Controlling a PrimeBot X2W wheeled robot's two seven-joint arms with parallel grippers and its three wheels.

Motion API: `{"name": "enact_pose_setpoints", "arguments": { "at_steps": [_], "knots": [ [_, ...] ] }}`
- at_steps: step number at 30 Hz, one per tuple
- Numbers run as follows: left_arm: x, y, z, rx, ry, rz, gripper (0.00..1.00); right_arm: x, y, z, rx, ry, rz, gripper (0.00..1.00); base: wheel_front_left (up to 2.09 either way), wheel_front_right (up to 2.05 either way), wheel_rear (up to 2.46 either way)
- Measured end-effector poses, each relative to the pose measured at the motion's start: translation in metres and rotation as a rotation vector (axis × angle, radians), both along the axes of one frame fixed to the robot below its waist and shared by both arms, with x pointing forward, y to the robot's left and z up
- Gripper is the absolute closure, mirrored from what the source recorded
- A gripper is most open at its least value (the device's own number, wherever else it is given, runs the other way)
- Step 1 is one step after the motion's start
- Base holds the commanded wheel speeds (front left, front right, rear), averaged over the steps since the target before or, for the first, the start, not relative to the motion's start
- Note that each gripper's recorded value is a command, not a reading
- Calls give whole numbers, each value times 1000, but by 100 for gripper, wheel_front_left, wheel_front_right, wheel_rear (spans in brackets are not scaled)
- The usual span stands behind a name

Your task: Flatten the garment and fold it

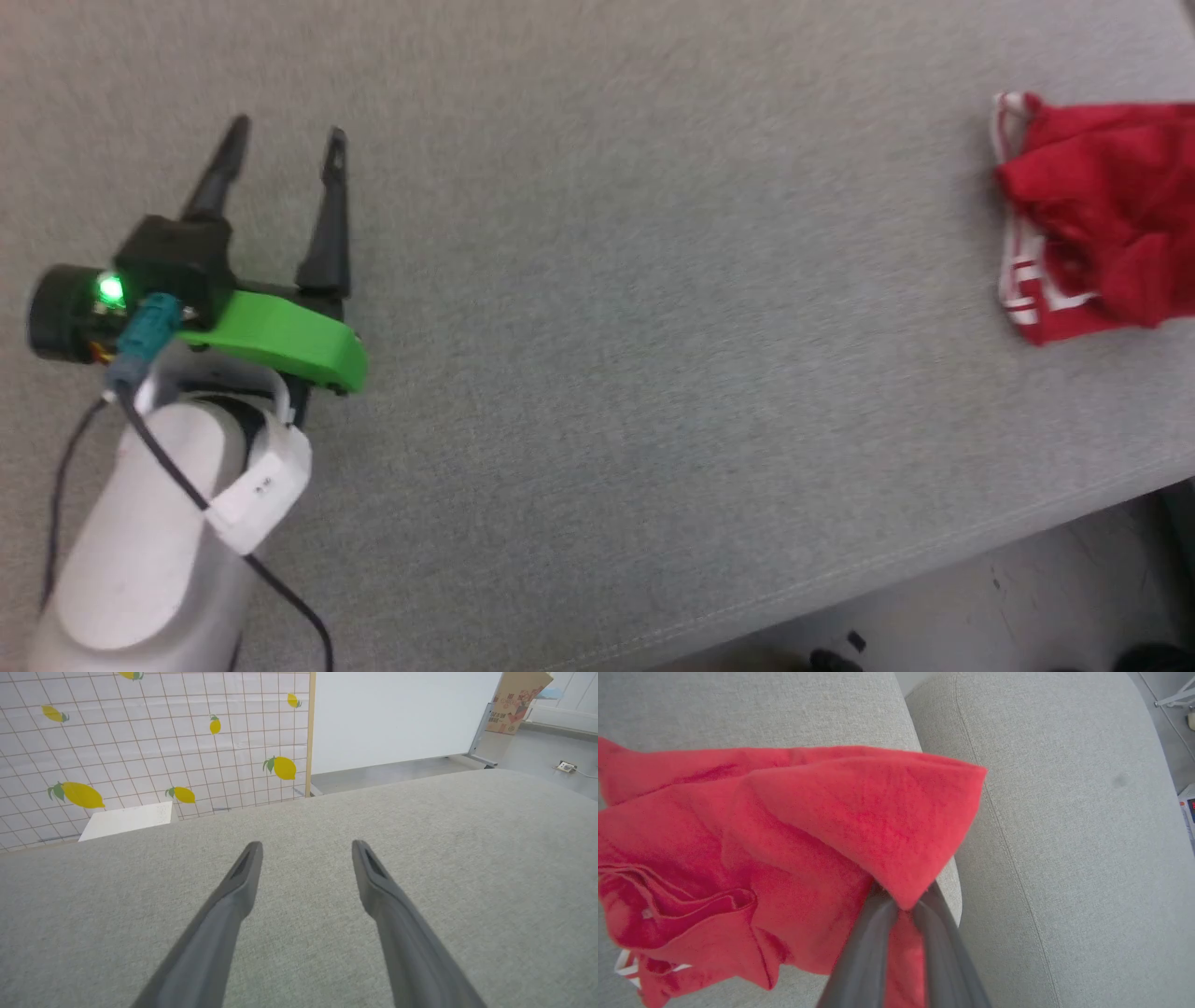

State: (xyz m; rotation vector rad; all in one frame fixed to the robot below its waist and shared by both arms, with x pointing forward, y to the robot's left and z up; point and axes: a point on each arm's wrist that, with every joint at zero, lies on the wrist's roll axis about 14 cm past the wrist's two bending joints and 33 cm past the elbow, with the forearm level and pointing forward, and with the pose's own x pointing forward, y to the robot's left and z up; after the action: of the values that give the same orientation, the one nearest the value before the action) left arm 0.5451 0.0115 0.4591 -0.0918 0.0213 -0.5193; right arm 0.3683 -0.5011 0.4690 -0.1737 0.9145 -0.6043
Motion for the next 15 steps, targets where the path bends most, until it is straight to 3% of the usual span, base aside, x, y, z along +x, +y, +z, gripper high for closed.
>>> {"name": "enact_pose_setpoints", "arguments": {
  "at_steps": [7,8,9,15],
  "knots": [
    [15,33,-51,52,79,67,0,25,-28,-39,-64,53,-73,100,0,0,0],
    [15,35,-56,55,88,68,0,26,-30,-44,-74,66,-77,53,0,0,0],
    [15,37,-60,56,96,69,0,26,-32,-50,-83,81,-78,0,0,0,0],
    [14,47,-68,63,108,91,0,45,-37,-55,-114,13,-69,0,0,0,0]
  ]
}}
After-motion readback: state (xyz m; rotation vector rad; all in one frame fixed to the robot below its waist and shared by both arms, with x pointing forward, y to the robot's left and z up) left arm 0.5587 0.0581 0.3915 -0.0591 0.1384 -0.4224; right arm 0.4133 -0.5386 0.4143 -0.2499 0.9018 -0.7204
